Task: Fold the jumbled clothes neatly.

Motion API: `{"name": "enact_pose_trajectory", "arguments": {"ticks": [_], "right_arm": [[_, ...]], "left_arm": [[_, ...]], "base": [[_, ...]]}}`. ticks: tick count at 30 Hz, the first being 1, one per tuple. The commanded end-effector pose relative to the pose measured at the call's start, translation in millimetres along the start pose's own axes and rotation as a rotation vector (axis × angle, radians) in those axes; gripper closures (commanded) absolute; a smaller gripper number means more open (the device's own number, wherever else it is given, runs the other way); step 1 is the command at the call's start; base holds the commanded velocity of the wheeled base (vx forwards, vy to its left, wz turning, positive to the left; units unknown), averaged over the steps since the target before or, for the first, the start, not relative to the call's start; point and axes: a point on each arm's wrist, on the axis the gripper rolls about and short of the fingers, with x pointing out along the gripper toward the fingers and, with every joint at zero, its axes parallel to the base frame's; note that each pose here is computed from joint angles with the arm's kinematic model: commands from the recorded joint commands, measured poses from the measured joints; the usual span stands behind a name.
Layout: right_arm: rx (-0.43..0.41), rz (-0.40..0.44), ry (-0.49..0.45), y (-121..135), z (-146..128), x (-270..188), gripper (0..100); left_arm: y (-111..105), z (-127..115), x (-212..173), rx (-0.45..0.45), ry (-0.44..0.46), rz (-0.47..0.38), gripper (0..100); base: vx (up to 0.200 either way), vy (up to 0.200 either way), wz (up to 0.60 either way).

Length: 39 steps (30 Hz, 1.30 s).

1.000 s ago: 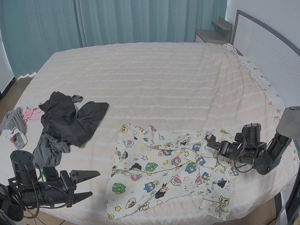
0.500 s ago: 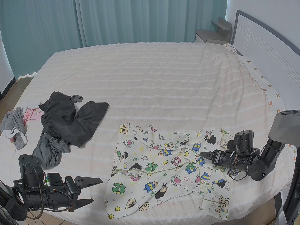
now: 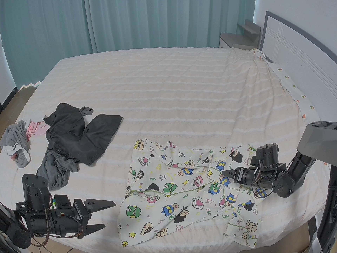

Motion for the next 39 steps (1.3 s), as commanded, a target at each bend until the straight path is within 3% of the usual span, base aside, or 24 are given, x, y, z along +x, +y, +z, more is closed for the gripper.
{"name": "enact_pose_trajectory", "arguments": {"ticks": [1, 2, 3, 9, 18, 32, 33, 39], "right_arm": [[-0.012, -0.002, -0.016, 1, 7, 5, 0], [-0.022, -0.004, -0.015, 2, 7, 5, 0], [-0.023, -0.009, -0.011, 1, 7, 5, 100], [-0.029, -0.039, 0.004, -2, 3, -5, 100], [-0.017, -0.037, -0.044, -3, 15, -23, 100], [0.055, -0.102, -0.129, -33, 41, -23, 100], [0.057, -0.096, -0.126, -34, 41, -23, 0], [0.071, -0.085, -0.139, -35, 44, -25, 0]], "left_arm": [[4, -1, 0, -0.01, 0.008, 0.02, 0], [4, -1, 1, -0.011, 0.009, 0.022, 0], [5, -1, 1, -0.013, 0.01, 0.025, 0], [5, -1, 2, -0.016, 0.011, 0.03, 0], [7, 0, 3, -0.021, 0.011, 0.038, 0], [7, 0, 3, -0.024, 0.008, 0.04, 0], [7, 0, 3, -0.024, 0.008, 0.04, 0], [7, 0, 3, -0.025, 0.007, 0.04, 0]], "base": [[0.0, 0.0, 0.0], [0.0, 0.0, 0.0], [0.0, 0.0, 0.0], [0.0, 0.0, 0.0], [0.0, 0.0, 0.0], [0.0, 0.0, 0.0], [0.0, 0.0, 0.0], [0.0, 0.0, 0.0]]}}
